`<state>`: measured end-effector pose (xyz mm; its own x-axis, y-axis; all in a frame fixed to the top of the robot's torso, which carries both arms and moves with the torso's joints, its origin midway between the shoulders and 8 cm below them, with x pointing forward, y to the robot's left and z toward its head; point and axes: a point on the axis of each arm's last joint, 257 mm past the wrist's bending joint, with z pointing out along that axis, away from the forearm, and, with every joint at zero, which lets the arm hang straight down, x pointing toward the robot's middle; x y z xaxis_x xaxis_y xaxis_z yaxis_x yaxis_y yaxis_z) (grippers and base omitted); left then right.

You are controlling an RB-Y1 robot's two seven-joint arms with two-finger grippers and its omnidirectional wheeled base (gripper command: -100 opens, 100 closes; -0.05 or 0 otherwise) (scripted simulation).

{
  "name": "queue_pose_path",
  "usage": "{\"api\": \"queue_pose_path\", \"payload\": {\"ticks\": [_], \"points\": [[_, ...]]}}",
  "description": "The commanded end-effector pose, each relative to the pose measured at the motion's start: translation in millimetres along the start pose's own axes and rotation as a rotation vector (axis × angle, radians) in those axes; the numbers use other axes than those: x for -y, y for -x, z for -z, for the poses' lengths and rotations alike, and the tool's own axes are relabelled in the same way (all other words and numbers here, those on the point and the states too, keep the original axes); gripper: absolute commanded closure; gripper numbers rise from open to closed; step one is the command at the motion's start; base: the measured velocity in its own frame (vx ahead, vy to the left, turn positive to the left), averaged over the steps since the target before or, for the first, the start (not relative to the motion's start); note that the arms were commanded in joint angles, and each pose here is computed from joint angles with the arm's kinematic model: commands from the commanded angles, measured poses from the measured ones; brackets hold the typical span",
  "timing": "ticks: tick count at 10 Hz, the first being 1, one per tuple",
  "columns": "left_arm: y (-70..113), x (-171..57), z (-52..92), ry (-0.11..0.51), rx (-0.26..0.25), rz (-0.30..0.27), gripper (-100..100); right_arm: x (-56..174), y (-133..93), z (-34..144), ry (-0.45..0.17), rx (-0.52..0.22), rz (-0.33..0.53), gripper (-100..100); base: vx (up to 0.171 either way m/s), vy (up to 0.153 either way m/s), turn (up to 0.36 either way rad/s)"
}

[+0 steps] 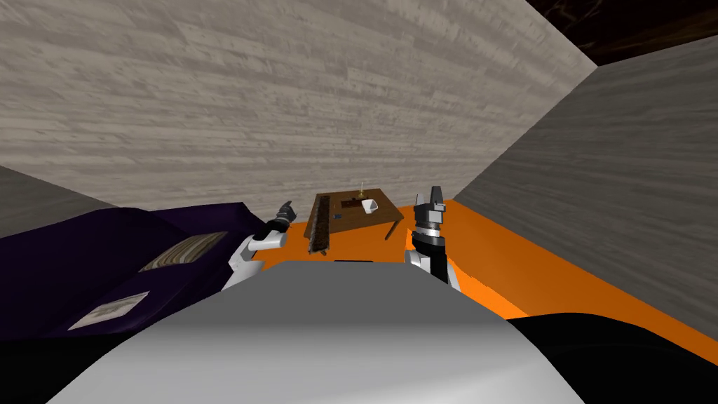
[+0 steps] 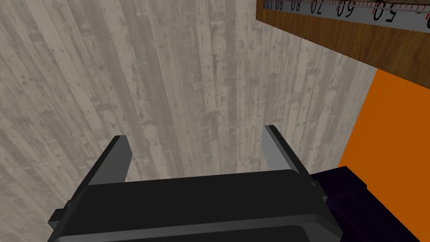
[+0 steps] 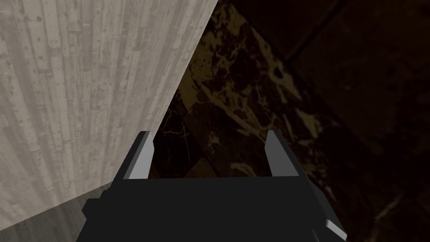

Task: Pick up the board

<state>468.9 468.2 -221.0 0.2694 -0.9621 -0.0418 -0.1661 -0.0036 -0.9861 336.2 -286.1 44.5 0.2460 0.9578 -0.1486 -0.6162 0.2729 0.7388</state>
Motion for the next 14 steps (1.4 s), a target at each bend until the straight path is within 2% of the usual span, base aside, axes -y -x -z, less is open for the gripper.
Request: {"api": "queue_pose_path", "payload": {"ticks": [1, 2, 4, 5, 6, 7, 8, 9, 10, 11, 12, 13, 14], "points": [[9.7, -19, -0.5, 0.059, 0.023, 0.010, -100, 0, 0, 0.0, 0.000, 0.000, 0.000, 0, -0.020, 0.047, -0.140], [27.4, -34, -6.3, 0.105, 0.055, 0.029, -100, 0, 0, 0.0, 0.000, 0.000, 0.000, 0, -0.019, 0.045, -0.263], [28.7, -41, -5.4, 0.132, 0.060, 0.029, -100, 0, 0, 0.1, 0.000, 0.000, 0.000, 0, -0.007, 0.033, -0.056], [45.8, -55, -9.2, 0.185, 0.093, 0.052, -100, 0, 0, 0.1, 0.000, 0.000, 0.000, 0, -0.010, 0.025, -0.275], [47.8, -62, -8.2, 0.205, 0.099, 0.053, -100, 0, 0, 0.0, 0.000, 0.000, 0.000, 0, -0.014, 0.033, -0.178], [63.4, -73, -11.1, 0.244, 0.129, 0.077, -100, 0, 0, 0.1, 0.000, 0.000, 0.000, 0, -0.018, 0.037, -0.309], [66.6, -84, -8.7, 0.278, 0.139, 0.079, -100, 0, 0, 0.0, 0.000, 0.000, 0.000, 0, -0.017, 0.043, -0.157], [80.8, -93, -10.3, 0.316, 0.168, 0.107, -100, 0, 0, 0.1, 0.000, 0.000, 0.000, 0, -0.012, 0.039, -0.327], [84.5, -105, -6.9, 0.350, 0.180, 0.109, -100, 0, 0, 0.0, 0.000, 0.000, 0.000, 0, -0.010, 0.036, -0.150], [98.1, -115, -6.9, 0.391, 0.210, 0.140, -100, 0, 0, 0.1, 0.000, 0.000, 0.000, 0, -0.002, 0.030, -0.288], [101.1, -126, -3.1, 0.421, 0.220, 0.143, -100, 0, 0, 0.0, 0.000, 0.000, 0.000, 0, -0.002, 0.031, -0.151], [101.2, -126, -3.0, 0.422, 0.220, 0.143, -100, 0, 0, 0.1, 0.000, 0.000, 0.000, 0, -0.002, 0.013, 0.014], [115.7, -143, 0.9, 0.478, 0.256, 0.178, -100, 0, 0, 0.1, 0.000, 0.000, 0.000, 0, 0.000, 0.012, -0.301]]}}
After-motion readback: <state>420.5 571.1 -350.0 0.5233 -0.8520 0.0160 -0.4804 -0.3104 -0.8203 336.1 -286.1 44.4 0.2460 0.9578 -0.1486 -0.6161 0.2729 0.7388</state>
